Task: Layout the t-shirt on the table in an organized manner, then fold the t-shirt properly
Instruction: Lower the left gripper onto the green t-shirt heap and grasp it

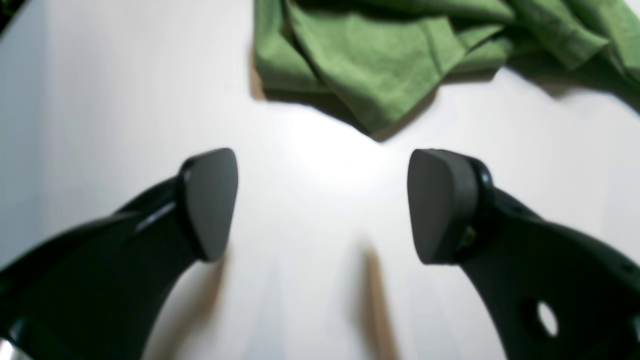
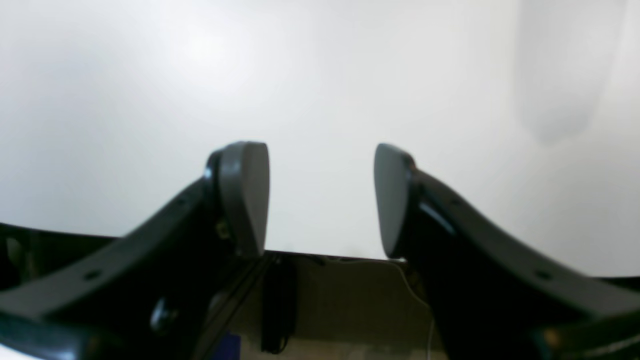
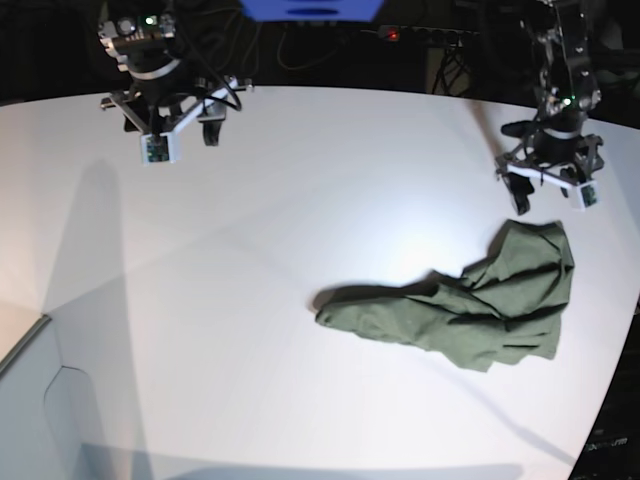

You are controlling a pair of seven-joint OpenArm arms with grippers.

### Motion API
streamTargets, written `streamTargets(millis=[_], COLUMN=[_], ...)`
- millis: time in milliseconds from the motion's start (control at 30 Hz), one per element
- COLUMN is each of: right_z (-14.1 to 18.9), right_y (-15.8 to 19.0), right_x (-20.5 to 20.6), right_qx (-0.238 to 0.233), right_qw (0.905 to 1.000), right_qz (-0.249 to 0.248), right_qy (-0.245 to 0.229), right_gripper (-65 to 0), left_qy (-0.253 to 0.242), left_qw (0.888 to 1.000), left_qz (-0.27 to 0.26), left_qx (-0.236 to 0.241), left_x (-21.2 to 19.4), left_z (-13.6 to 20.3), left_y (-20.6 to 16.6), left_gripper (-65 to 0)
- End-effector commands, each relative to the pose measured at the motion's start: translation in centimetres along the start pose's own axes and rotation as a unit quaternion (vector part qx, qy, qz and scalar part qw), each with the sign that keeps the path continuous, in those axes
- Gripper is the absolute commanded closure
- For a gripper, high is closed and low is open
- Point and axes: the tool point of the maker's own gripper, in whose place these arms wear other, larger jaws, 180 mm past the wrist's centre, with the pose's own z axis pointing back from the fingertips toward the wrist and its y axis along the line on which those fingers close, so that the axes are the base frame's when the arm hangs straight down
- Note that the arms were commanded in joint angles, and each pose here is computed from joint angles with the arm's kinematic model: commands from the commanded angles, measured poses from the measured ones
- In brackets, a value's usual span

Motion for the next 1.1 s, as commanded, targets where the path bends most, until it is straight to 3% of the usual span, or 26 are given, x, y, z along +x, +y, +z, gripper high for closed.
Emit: streamTargets(millis=[0,333,600,700,933,967,1067], right_z=[0.3,0.2,0.2,0.2,0.2,0.2,0.2], right_y=[0.0,-0.1,-0.2,-0.2,-0.7,-0.7,-0.7], right_x=[0.8,0.6,0.6,0.5,0.4,0.4,0.4], right_qx=[0.001,-0.001,-0.002,-0.002,-0.004,-0.004,-0.004], right_qw=[0.9999,0.9999,0.9999,0.9999,0.9999,0.9999,0.9999], right_qz=[0.001,0.001,0.001,0.001,0.011,0.011,0.011], right_qy=[-0.016,-0.012,-0.011,-0.011,-0.009,-0.009,-0.009], right_gripper=[-33.6,-33.6,-33.6,-33.6,-33.6,-33.6,-33.6], left_qy=[-0.027,0.007,-0.008,-0.015,-0.017,-0.016,-0.042], left_qw=[1.000,0.999,0.998,0.998,0.998,0.998,0.997], left_qz=[0.000,0.042,0.056,0.054,0.051,0.055,0.050], left_qx=[-0.001,0.005,-0.004,-0.013,-0.030,-0.032,-0.041], left_x=[1.9,0.8,2.6,3.5,3.8,3.7,5.1], left_z=[-0.6,-5.5,-6.9,-7.3,-7.5,-7.4,-6.2], left_y=[0.1,-0.5,-1.8,-2.7,-4.4,-4.8,-5.4], left_gripper=[-51.0,-50.9,-48.6,-37.9,-3.0,0.0,-1.0])
